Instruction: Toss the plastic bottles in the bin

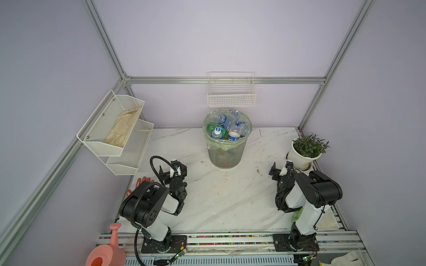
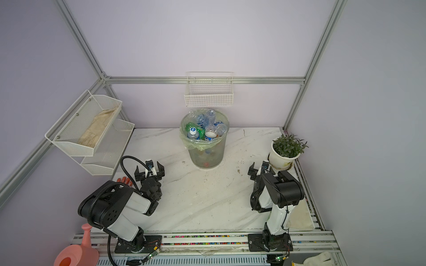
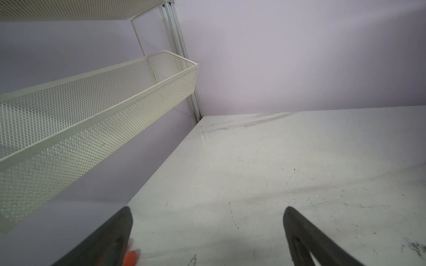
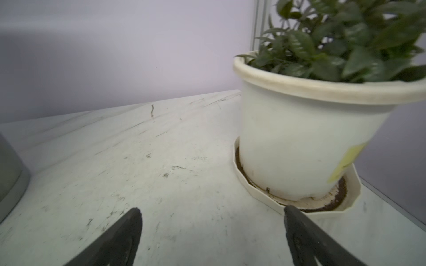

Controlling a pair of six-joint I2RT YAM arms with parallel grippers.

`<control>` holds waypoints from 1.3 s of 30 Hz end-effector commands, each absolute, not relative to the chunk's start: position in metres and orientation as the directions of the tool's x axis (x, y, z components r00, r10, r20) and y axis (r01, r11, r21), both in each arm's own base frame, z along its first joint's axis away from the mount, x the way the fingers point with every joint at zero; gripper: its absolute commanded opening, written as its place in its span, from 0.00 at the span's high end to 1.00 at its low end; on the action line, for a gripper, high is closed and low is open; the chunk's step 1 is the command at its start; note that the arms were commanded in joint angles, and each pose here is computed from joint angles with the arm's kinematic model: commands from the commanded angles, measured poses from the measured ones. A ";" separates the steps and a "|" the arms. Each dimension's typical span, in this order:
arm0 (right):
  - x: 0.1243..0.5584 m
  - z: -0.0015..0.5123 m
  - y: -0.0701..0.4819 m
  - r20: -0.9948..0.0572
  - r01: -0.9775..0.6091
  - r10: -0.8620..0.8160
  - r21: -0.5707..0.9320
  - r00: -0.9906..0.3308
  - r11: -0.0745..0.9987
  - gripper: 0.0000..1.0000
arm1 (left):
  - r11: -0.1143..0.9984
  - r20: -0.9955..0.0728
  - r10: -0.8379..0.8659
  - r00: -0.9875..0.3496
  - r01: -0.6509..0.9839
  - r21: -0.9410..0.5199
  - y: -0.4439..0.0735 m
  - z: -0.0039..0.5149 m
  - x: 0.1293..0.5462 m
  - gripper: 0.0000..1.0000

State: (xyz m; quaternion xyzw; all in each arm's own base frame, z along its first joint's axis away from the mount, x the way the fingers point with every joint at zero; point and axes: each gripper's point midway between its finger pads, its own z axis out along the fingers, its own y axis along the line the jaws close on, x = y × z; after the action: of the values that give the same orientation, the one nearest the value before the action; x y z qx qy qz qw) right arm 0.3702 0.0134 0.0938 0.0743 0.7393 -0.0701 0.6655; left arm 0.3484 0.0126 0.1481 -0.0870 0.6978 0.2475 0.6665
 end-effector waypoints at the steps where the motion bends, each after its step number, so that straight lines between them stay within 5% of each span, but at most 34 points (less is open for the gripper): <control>1: 0.373 0.155 0.042 -0.989 0.099 -0.045 -0.032 0.138 0.995 0.02 | 0.875 -0.978 0.203 -0.045 -0.441 0.202 0.010 0.156 0.344 0.00; 21: 0.412 0.144 0.014 -0.999 0.222 0.023 0.032 0.039 0.975 0.03 | 0.885 -0.969 0.241 -0.058 -0.397 0.244 0.008 0.155 0.362 0.00; 32: 0.411 0.145 0.014 -0.999 0.222 0.015 0.023 0.042 0.975 0.03 | 0.942 -0.943 0.051 -0.328 -0.299 0.155 0.040 0.118 0.413 0.00; 39: 0.422 0.136 -0.005 -0.997 0.313 0.074 0.070 -0.003 0.947 0.03 | 0.953 -0.944 0.032 -0.328 -0.275 0.127 0.040 0.118 0.413 0.00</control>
State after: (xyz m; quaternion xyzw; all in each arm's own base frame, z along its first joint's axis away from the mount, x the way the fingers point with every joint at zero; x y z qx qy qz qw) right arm 0.4158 0.0077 0.1323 0.1035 0.7046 -0.0809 0.6973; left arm 0.4046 0.0490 0.1055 -0.0764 0.8074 0.1682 0.5603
